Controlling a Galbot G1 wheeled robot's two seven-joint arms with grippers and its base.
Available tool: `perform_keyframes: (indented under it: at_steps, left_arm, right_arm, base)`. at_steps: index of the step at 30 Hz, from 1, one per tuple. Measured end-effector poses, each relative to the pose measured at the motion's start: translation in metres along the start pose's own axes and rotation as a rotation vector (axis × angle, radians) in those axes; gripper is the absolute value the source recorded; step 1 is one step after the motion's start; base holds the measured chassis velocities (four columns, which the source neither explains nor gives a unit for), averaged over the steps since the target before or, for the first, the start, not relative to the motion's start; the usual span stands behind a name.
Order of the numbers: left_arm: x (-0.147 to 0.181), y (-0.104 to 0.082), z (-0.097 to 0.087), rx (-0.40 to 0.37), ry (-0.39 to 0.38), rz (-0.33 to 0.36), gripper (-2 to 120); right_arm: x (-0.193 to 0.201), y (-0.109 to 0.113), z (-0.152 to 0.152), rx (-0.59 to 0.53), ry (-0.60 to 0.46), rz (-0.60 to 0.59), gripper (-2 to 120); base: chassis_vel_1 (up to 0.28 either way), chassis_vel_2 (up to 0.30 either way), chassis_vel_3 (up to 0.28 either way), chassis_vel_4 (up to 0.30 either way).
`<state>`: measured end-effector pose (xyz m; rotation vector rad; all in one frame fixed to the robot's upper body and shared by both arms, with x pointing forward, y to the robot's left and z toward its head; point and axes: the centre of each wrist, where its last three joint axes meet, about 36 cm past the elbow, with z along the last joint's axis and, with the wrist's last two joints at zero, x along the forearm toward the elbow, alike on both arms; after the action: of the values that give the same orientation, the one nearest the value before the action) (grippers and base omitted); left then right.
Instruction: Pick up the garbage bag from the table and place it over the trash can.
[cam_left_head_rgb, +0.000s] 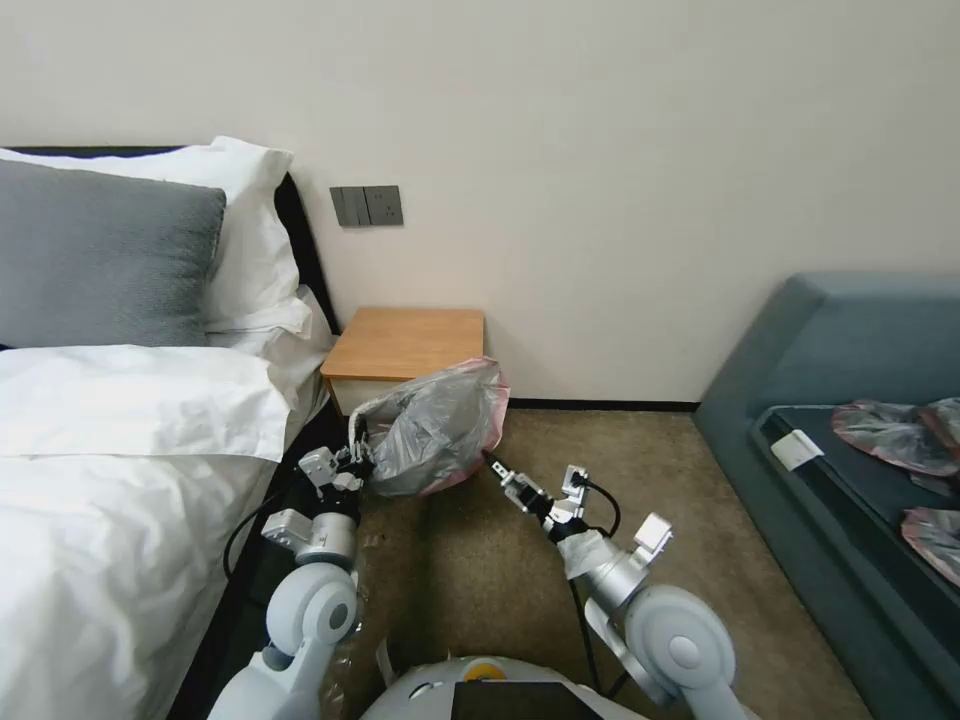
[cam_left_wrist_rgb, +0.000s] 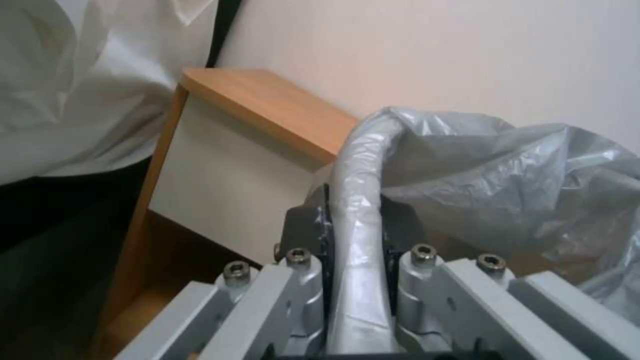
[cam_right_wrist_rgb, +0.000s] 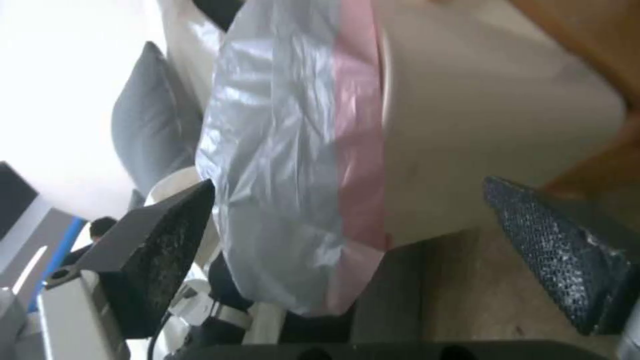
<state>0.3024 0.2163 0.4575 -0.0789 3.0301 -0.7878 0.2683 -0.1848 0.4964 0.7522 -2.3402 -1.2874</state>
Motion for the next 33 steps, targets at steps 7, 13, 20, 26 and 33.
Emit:
perform_keyframes:
  at_steps: [7,13,20,26,33]
  left_arm:
    - [0.004,-0.004,-0.006,0.031,0.029,-0.001,8]
    - [0.006,-0.006,-0.012,0.070,0.070,-0.007,8]
    - [0.006,-0.007,-0.019,0.109,0.114,-0.012,8]
    - [0.005,-0.008,-0.022,0.143,0.139,-0.015,8]
    - [0.003,-0.007,-0.020,0.149,0.155,-0.022,8]
  right_arm:
    - [-0.009,-0.009,0.000,-0.011,0.005,-0.024,100]
    - [-0.012,-0.019,0.004,0.023,0.015,-0.044,100]
    - [-0.011,-0.022,0.007,0.068,0.019,-0.079,98]
    - [-0.011,-0.021,0.006,0.073,0.021,-0.086,82]
    - [-0.010,-0.018,0.004,0.062,0.015,-0.099,61]
  base:
    - [0.000,0.000,0.000,0.000]
    - [0.000,0.000,0.000,0.000]
    - [0.000,0.000,0.000,0.000]
    - [0.000,0.000,0.000,0.000]
    - [0.000,0.000,0.000,0.000]
